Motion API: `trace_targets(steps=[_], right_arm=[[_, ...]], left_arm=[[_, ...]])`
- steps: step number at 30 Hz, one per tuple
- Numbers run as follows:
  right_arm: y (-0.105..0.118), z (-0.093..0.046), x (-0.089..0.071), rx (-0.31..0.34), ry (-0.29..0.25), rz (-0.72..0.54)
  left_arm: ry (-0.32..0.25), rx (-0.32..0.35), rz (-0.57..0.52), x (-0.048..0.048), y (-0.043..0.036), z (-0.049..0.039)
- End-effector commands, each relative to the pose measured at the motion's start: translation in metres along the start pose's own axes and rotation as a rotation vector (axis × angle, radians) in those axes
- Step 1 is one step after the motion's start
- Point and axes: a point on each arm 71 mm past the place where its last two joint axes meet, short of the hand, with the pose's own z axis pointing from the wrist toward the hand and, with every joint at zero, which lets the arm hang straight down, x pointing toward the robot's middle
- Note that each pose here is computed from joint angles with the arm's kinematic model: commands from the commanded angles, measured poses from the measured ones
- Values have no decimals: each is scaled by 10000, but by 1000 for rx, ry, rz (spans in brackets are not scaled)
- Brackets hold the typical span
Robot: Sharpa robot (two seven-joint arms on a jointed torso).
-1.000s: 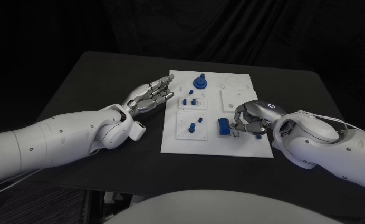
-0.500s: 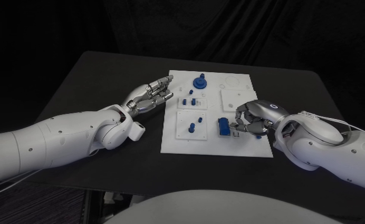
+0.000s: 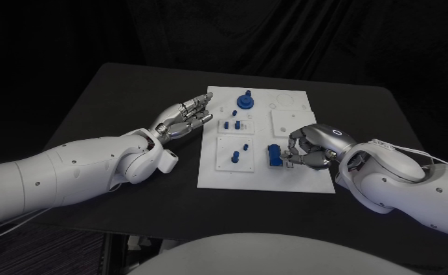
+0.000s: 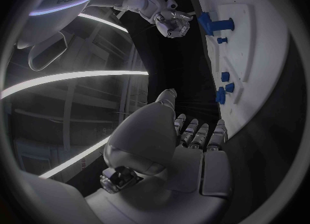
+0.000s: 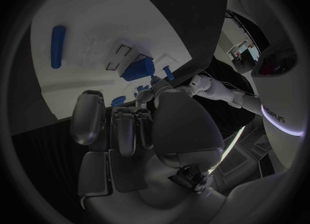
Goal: Assemble the parts on the task board
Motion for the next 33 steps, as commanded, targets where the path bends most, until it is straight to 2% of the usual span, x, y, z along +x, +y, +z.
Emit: trace_targets(steps=[1, 9, 33], right_arm=[[2, -9, 17, -8, -2, 2], [-31, 17, 67, 10, 24, -4], [-22, 117, 182, 26, 32, -3]], left_arm=[[9, 27, -11, 18, -15, -1], [10, 26, -12, 21, -15, 0], [13, 24, -15, 24, -15, -5]])
